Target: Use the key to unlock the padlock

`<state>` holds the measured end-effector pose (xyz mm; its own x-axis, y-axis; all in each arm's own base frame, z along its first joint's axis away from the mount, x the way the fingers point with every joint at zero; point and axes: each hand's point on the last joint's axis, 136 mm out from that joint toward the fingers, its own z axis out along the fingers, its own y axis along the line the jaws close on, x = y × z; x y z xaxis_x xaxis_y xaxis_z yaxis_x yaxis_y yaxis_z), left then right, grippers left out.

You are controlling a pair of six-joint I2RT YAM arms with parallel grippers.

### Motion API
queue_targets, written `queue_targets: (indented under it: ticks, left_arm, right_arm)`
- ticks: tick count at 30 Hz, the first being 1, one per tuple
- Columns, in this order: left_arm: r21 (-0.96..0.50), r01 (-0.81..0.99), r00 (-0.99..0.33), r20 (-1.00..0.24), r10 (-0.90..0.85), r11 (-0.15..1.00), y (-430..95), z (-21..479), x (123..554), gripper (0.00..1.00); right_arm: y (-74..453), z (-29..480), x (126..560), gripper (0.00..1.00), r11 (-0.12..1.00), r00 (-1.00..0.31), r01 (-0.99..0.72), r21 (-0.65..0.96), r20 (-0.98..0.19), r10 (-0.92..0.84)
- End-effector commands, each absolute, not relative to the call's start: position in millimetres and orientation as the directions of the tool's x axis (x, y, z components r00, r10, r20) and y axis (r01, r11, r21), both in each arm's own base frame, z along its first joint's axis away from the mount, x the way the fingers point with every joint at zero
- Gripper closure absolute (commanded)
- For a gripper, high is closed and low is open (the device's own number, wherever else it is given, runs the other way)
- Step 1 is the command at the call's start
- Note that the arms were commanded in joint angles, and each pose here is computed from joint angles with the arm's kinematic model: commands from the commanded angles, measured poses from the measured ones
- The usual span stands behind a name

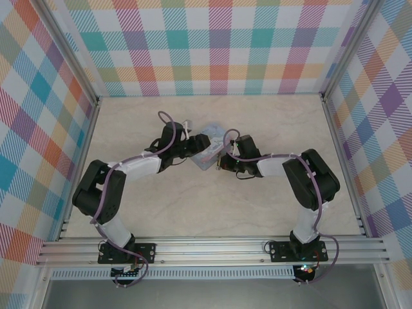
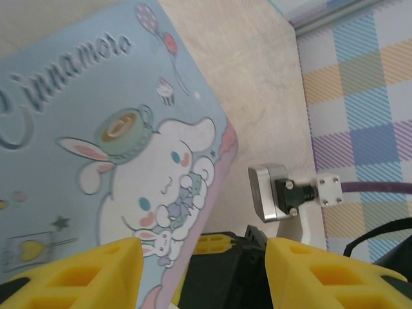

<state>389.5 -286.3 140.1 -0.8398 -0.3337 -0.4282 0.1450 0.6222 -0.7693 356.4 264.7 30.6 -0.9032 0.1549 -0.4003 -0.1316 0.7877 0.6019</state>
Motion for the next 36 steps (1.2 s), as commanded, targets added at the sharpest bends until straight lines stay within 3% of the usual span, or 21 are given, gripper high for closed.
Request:
queue_targets:
  ticks: [1, 11, 36]
  left_arm:
    - [-0.769, 0.201, -0.842, -0.452, -0.294, 0.606, -304.7, 145.7, 387.9, 0.47]
    - [-0.732, 0.125, -0.883, -0.39, -0.261, 0.67, -297.0, 96.5, 375.1, 0.47]
    - [-0.698, 0.056, -0.911, -0.328, -0.25, 0.713, -290.6, 46.1, 367.4, 0.47]
  right_arm:
    - [243.8, 27.0, 357.6, 0.94, 0.825, -0.892, -0.111, 0.554, -0.421, 0.163]
    - [239.4, 41.2, 369.7, 0.94, 0.738, -0.878, -0.106, 0.667, -0.412, 0.245]
    - [221.7, 56.0, 403.4, 0.94, 0.735, -0.873, -0.002, 0.678, -0.361, 0.33]
